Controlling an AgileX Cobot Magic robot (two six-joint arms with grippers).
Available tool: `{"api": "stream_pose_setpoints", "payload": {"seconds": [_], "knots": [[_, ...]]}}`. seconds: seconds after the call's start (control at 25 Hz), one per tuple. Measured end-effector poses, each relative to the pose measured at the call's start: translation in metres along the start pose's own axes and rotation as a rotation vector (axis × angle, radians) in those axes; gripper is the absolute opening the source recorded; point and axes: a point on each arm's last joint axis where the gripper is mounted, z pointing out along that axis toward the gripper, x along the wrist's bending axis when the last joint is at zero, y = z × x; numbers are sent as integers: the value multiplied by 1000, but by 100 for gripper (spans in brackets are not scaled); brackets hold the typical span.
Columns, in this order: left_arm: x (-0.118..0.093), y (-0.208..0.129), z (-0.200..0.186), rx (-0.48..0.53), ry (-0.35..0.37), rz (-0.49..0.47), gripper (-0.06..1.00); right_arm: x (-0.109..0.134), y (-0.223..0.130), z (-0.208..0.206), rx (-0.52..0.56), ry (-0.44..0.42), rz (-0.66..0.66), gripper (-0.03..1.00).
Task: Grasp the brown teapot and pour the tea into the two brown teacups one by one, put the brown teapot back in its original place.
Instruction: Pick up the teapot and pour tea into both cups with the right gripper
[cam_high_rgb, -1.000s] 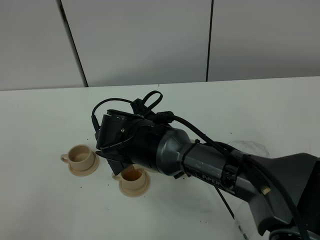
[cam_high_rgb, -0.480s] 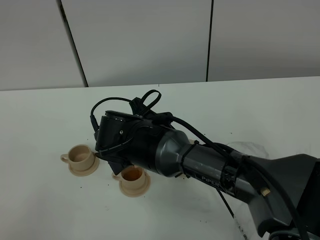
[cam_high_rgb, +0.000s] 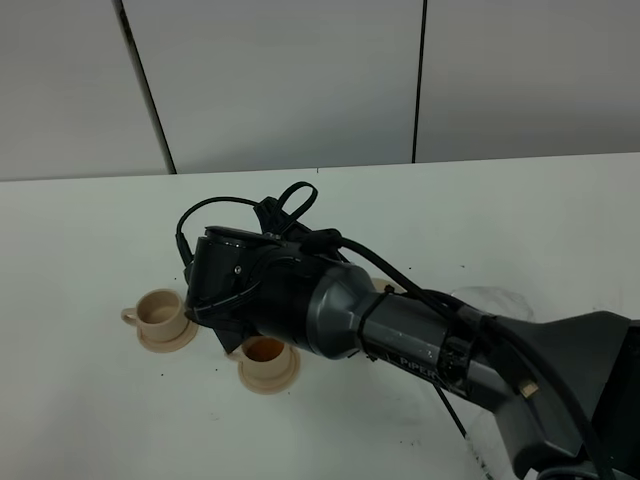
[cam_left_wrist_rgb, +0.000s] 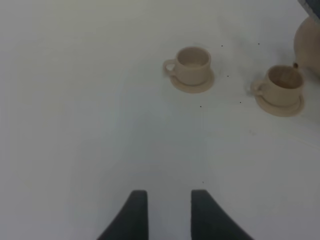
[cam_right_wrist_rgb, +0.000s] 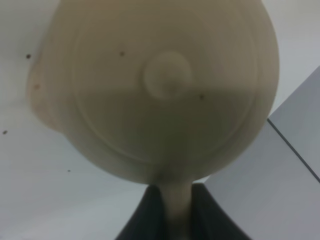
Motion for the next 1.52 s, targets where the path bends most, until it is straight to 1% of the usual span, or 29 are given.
{"api": "stream_pose_setpoints", "payload": {"seconds": [1.04,1.28,1.52], "knots": [[0,0,0,0,0,-1,28,-1,-1,0,14,-11,4,9],[0,0,0,0,0,0,28,5,1,5,31,-2,-23,9],[0,0,0,0,0,0,28,5,6,0,35,-20,-41,9]]}}
